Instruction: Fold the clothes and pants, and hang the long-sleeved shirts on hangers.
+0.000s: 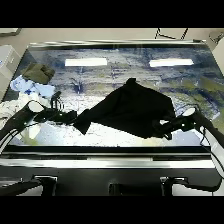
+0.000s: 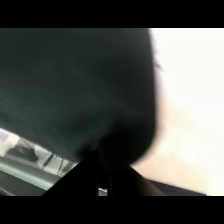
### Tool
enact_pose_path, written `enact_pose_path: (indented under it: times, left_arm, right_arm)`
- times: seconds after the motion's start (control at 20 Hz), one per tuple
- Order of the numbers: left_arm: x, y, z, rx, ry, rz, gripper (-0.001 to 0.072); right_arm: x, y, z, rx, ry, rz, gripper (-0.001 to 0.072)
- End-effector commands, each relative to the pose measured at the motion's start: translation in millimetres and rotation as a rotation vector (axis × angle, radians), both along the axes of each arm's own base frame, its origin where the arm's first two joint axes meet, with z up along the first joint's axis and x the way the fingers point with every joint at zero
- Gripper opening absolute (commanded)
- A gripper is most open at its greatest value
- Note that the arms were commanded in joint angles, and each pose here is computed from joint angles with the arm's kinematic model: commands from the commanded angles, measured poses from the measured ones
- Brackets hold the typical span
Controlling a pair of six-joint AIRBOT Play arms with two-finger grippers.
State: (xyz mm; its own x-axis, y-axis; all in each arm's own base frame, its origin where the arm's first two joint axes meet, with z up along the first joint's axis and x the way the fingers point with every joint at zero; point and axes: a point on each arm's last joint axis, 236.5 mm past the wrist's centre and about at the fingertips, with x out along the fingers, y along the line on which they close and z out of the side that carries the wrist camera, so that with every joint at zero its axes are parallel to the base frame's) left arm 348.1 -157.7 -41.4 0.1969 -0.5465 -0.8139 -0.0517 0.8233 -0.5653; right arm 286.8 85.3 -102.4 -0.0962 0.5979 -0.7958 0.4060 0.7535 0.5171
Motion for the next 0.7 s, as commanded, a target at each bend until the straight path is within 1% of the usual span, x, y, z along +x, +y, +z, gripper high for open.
enact_pose_path:
  times: [0.0,0.1,0.2,0.25,0.3,0.35,0.4,0.45,0.55,0.65]
  left_arm:
    - [29.9,5.8,53.6,-0.014,-0.154,0.024,0.0022]
    - [67.2,15.9,150.8,-0.019,-0.422,0.045,0.0023]
    - [83.2,27.9,294.5,-0.049,-0.759,0.098,0.0022]
    - [75.5,34.8,371.3,-0.057,-0.94,0.124,0.0023]
    - [55.7,43.2,450.8,-0.064,-1.134,0.157,0.0023]
    - [28.3,51.8,515.5,-0.07,-1.299,0.192,0.0023]
    - [-6.7,58.6,570.1,-0.071,-1.447,0.218,0.0023]
    - [-43.5,61.4,608.2,-0.069,-1.559,0.229,0.0023]
    - [-100.2,62.4,644.3,-0.078,-1.681,0.236,0.0023]
    - [-141.0,66.8,665.0,-0.08,-1.772,0.26,0.0023]
  right_arm:
    - [45.7,2.9,48.6,-0.033,-0.182,0.064,0.0034]
    - [107.7,-23.3,134.2,-0.176,-0.506,0.113,0.0034]
    - [162.6,-52.0,281.6,-0.369,-0.957,0.065,0.0034]
    - [170.6,-63.7,377.0,-0.457,-1.213,-0.009,0.0035]
    - [159.9,-69.5,463.7,-0.511,-1.44,-0.089,0.0035]
    - [134.0,-70.8,538.5,-0.539,-1.635,-0.162,0.0035]
    - [97.3,-69.6,598.7,-0.547,-1.792,-0.23,0.0035]
    - [59.6,-66.1,637.9,-0.539,-1.894,-0.279,0.0035]
    - [1.9,-58.4,669.1,-0.549,-1.989,-0.293,0.0035]
    - [-34.8,-55.7,681.6,-0.581,-2.035,-0.294,0.0035]
